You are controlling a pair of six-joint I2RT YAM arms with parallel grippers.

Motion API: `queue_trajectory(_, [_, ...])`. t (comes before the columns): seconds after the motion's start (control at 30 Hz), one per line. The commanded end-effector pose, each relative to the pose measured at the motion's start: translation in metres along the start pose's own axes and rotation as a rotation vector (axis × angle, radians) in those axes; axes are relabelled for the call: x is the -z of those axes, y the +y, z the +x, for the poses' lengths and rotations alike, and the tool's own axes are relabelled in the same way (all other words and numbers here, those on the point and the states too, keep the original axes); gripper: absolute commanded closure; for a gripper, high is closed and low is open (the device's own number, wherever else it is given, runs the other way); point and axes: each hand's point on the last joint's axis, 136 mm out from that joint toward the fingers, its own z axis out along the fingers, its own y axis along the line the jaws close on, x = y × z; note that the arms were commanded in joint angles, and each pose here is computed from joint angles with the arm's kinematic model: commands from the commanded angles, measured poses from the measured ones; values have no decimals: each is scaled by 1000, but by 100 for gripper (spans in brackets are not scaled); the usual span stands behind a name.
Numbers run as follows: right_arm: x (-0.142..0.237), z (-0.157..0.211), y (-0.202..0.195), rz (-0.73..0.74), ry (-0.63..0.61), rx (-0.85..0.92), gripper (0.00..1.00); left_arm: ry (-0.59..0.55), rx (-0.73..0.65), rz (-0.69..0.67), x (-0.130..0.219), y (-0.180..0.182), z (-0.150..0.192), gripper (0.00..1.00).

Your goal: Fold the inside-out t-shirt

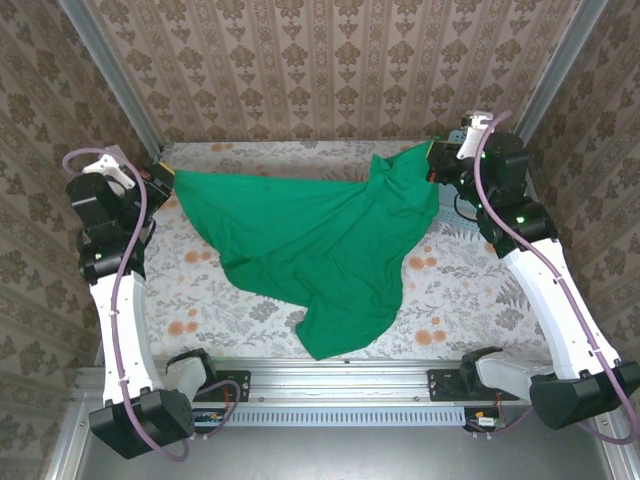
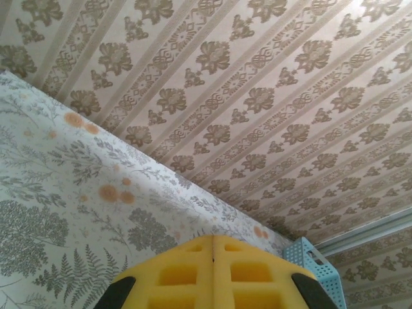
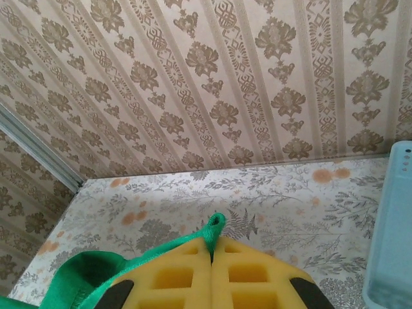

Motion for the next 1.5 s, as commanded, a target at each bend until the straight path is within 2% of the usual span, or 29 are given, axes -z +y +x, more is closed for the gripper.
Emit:
queue_trajectory(0.0, [-25, 50, -16, 28, 130, -22, 100, 180, 131, -156, -31, 70, 51, 100])
queue_trajectory(0.1, [-42, 85, -28, 54, 219, -43, 100, 328, 206, -234, -48, 110, 91, 100])
queue_trajectory(0.17, [-49, 103, -34, 69, 259, -48, 100, 392, 240, -251, -55, 125, 111, 100])
queue_trajectory(0.27, [-52, 111, -39, 84, 274, -45, 100, 400, 251, -235, -57, 126, 118, 100])
queue_trajectory(0.33, [-45, 100, -35, 75, 248, -37, 100, 375, 225, -206, -54, 114, 110, 100])
queue_trajectory(0.53, [3, 33, -5, -2, 105, -9, 100, 200, 106, -41, -19, 34, 52, 100])
queue_trajectory(0.67, [55, -20, 15, -43, -28, 12, 100, 11, -20, 81, 35, -38, 7, 100])
queue_trajectory(0.8, [118, -73, 34, -81, -169, 34, 100, -183, -157, 155, 97, -95, -22, 100])
queue_trajectory(0.87, [152, -99, 43, -98, -251, 38, 100, -267, -212, 166, 122, -112, -29, 100])
queue_trajectory(0.97, [190, -125, 52, -112, -329, 39, 100, -316, -230, 166, 139, -121, -31, 100])
queue_trajectory(1.13, [226, -143, 69, -192, -393, 45, 100, -366, -248, 190, 158, -128, -25, 100])
queue_trajectory(1.3, [218, -146, 65, -162, -389, 42, 100, -381, -236, 129, 158, -117, -26, 100])
queue_trajectory(1.4, [189, -145, 55, -96, -359, 50, 100, -329, -216, 109, 136, -101, -21, 100])
queue_trajectory(1.47, [162, -142, 48, -55, -319, 58, 100, -252, -169, 82, 109, -80, -13, 100])
